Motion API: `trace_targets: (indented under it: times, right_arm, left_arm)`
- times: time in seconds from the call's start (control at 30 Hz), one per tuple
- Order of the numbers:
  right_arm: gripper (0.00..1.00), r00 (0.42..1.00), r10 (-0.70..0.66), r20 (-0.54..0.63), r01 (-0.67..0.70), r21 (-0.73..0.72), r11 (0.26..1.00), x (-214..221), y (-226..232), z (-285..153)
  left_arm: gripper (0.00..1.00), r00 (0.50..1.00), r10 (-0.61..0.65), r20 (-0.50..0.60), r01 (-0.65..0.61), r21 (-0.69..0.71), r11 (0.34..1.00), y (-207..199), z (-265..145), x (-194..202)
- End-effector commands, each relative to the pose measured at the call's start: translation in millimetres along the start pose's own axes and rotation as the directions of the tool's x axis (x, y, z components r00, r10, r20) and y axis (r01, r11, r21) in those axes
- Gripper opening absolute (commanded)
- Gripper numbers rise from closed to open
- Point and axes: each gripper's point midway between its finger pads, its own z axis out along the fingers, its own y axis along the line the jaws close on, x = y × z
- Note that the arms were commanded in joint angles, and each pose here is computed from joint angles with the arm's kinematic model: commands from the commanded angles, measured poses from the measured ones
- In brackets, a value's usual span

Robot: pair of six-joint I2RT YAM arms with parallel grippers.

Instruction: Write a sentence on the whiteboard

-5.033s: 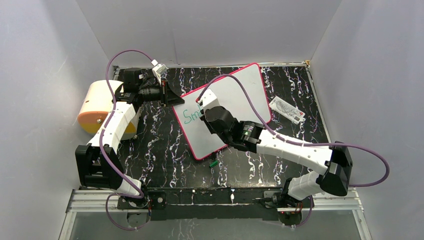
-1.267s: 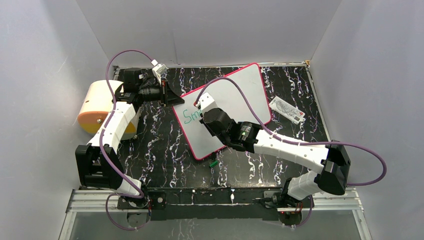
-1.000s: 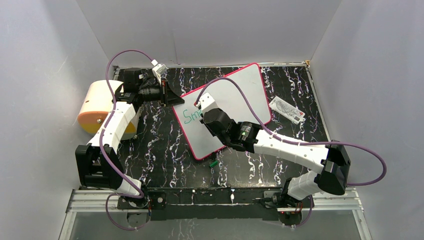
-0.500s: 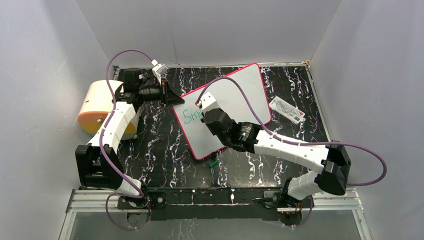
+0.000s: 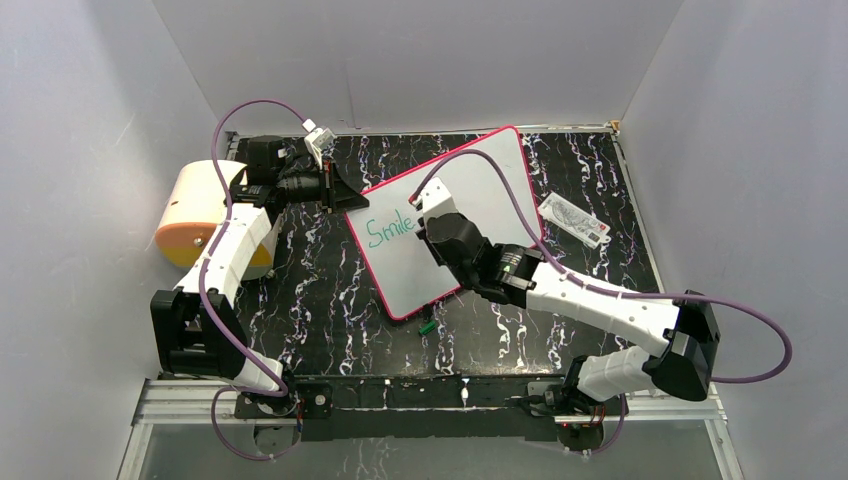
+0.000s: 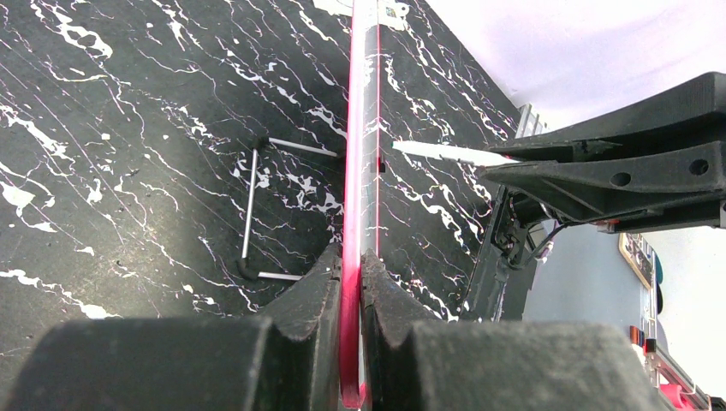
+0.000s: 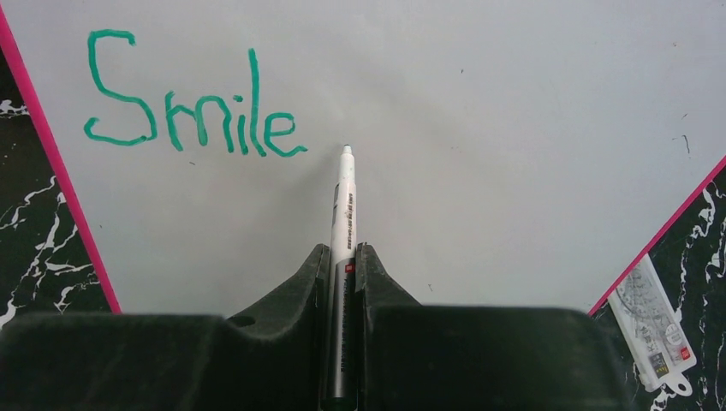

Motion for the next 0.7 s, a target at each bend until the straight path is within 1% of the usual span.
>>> trace_targets:
  times: [0.0, 0.67]
  right_arm:
    - [0.0, 0.997, 0.052, 0.057, -0.051, -0.017, 0.999, -14.0, -2.7, -3.8]
    - [0.0, 0.998, 0.054, 0.045, -0.053, -0.031, 0.998, -8.5, 0.6, 3.1]
  left_arm:
    - [0.0, 0.998, -0.032, -0.052, 0.029, -0.051, 0.998, 13.5, 4.4, 23.2]
    - [0.0, 0.998, -0.032, -0.053, 0.03, -0.051, 0.998, 13.6, 4.4, 23.6]
